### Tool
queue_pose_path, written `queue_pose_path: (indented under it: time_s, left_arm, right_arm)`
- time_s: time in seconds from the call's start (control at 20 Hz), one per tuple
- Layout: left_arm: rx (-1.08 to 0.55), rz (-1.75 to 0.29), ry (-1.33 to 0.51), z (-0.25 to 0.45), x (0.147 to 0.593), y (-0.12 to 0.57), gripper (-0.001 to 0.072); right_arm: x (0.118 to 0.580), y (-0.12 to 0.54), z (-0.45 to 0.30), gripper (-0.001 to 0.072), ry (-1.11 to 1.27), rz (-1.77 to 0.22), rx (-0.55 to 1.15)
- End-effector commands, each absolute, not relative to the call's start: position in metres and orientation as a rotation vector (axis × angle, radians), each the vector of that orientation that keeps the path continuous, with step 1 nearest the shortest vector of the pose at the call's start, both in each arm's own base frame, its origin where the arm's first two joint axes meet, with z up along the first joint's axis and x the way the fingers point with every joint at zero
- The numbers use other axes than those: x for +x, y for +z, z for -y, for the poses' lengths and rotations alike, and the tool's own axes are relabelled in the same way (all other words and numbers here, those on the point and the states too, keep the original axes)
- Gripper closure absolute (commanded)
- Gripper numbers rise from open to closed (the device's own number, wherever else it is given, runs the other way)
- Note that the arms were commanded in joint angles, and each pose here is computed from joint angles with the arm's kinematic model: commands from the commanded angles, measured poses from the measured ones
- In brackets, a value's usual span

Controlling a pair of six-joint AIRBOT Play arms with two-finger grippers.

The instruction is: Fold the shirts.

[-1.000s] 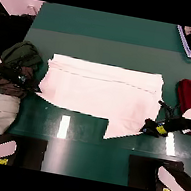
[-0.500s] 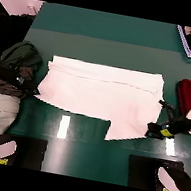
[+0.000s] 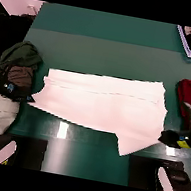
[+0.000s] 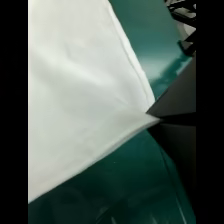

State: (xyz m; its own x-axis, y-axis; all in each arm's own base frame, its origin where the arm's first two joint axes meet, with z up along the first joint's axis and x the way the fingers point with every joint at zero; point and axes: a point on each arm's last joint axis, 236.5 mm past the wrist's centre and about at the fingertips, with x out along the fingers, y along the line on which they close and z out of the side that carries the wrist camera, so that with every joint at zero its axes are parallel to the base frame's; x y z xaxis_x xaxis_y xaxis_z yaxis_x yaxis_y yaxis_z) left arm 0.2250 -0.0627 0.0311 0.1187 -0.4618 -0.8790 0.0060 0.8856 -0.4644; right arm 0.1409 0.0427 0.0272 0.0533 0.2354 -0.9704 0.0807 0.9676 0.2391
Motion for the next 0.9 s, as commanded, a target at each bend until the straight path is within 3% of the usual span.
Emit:
queue_pose_path:
  time_s: [0.0, 0.85]
  left_arm:
    - [-0.409, -1.227, -0.263, 0.051, 0.271, 0.038, 0.0686]
    - [-0.619, -1.152, -0.184, 0.032, 0.405, -0.019, 0.0685]
  right_arm:
    - [0.178, 0.050, -0.040, 0.0697, 0.113, -1.408, 0.252]
    - [0.392, 0.007, -0.026, 0.0694, 0.125, -1.350, 0.287]
